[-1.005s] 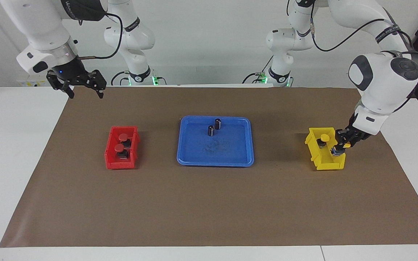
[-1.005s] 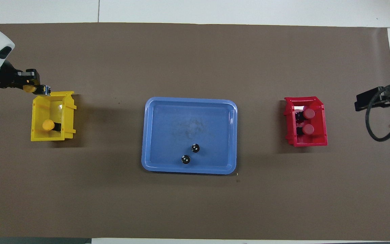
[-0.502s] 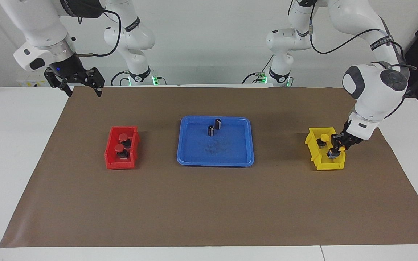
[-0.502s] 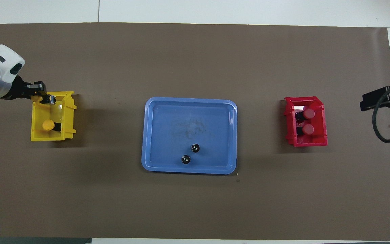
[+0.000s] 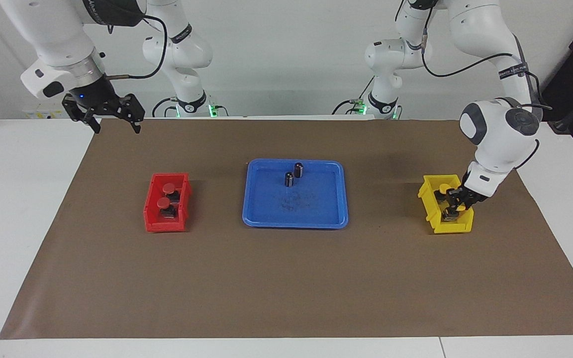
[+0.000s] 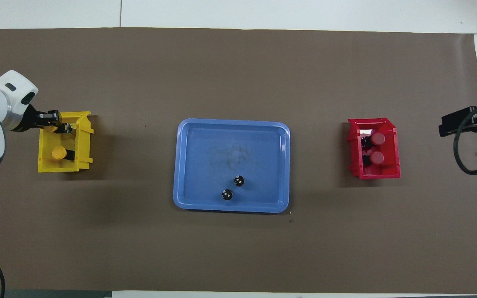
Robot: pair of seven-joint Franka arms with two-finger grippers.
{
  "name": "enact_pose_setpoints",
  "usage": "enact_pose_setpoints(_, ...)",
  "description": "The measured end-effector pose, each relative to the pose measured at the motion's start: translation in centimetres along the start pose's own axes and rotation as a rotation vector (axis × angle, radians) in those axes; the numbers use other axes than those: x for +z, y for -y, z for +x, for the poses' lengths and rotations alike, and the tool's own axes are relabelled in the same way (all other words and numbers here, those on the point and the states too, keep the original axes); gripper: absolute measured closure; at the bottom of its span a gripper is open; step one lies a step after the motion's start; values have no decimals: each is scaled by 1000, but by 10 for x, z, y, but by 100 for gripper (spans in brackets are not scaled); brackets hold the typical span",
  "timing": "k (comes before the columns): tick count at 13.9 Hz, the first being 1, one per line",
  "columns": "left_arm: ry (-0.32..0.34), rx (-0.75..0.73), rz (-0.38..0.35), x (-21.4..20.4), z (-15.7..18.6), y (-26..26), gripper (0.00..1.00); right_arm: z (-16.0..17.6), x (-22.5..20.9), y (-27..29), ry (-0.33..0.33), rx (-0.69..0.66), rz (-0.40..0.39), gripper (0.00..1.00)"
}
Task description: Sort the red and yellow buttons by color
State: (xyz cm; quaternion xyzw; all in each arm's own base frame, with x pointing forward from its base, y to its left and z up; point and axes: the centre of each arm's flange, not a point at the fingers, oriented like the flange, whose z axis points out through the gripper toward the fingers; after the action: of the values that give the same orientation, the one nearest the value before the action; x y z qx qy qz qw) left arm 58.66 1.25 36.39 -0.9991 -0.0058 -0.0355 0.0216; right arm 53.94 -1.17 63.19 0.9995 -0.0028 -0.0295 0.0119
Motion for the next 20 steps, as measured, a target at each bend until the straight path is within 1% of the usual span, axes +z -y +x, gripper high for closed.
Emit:
enact_pose_setpoints(3,-7,4,-1,4,-1,-2,58,0,0,4,0,-7,0,0)
enact_pose_setpoints(4,-6,4,-1,4,-1,-2,51,0,0,9,0,-17,0,0)
enact_pose_setpoints(6,-8,4,-1,3,-1,-2,33,0,0,20,0,-36,-2,0)
enact_pose_setpoints(8,-9,3,0,-6,4,-1,33,0,0,22,0,-40,-2,0)
enact_pose_setpoints(10,22,4,3,-35,14,1,32,0,0,20,0,-37,-2,0)
enact_pose_setpoints(11,45,21,4,-56,19,1,28,0,0,20,1,-37,-2,0)
enact_pose_setpoints(12,66,65,3,-77,22,-1,28,0,0,20,1,-37,-2,0)
enact_pose_setpoints(13,75,111,1,-94,24,-6,22,0,1,21,1,-38,-2,0)
enact_pose_setpoints(14,74,148,-1,-108,24,-13,9,0,1,21,2,-38,-2,0)
enact_pose_setpoints(15,70,171,-2,-120,22,-18,1,0,1,21,2,-38,-2,0)
enact_pose_setpoints(17,71,192,-3,-148,12,-24,0,0,1,21,2,-38,-2,0)
enact_pose_setpoints(20,70,213,-5,-198,-13,-30,0,0,1,20,2,-37,-2,0)
